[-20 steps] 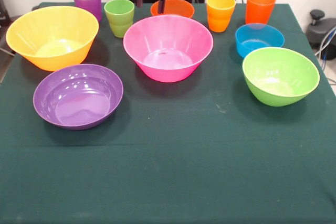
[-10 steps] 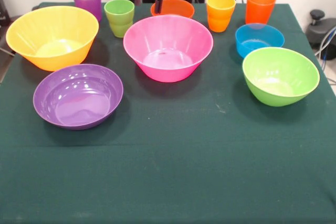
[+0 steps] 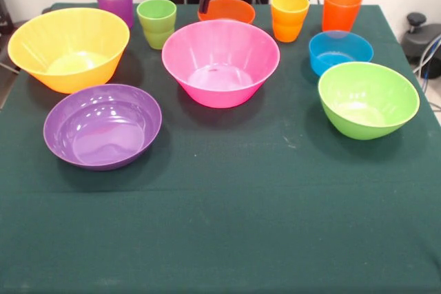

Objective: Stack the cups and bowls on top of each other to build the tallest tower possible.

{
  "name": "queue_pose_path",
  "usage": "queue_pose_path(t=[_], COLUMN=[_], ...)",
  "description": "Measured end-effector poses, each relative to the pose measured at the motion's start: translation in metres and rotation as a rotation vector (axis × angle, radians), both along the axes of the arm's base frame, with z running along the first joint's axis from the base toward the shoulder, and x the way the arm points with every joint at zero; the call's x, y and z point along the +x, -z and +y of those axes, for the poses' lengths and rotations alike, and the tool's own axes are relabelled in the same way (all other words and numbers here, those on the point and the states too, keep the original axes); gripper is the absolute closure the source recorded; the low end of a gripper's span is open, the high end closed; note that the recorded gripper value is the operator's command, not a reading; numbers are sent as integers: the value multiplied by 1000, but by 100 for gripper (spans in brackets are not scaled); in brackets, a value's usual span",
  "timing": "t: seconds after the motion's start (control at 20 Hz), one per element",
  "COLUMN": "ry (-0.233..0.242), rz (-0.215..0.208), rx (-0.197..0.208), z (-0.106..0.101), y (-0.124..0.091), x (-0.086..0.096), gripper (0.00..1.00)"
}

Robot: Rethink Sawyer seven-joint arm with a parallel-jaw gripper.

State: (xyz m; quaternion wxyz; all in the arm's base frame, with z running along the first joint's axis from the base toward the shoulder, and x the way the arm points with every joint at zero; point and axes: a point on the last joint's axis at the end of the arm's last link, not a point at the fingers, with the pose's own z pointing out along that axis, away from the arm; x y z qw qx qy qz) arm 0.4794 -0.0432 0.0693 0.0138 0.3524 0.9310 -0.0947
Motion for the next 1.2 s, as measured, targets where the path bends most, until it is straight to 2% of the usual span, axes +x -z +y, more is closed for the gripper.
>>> queue_pose_path(t=[0.1,0.3,0.4,0.85,1.2], ry=[49,102,114,127,129], rz=[-8,-10,-3,44,57], rx=[-15,-27,-27,-26,-35], z=[0,-2,-1,-3,-8], y=[2,8,12,34,51], x=[-2,-6,-8,-22,-31], gripper=[0,0,0,0,0])
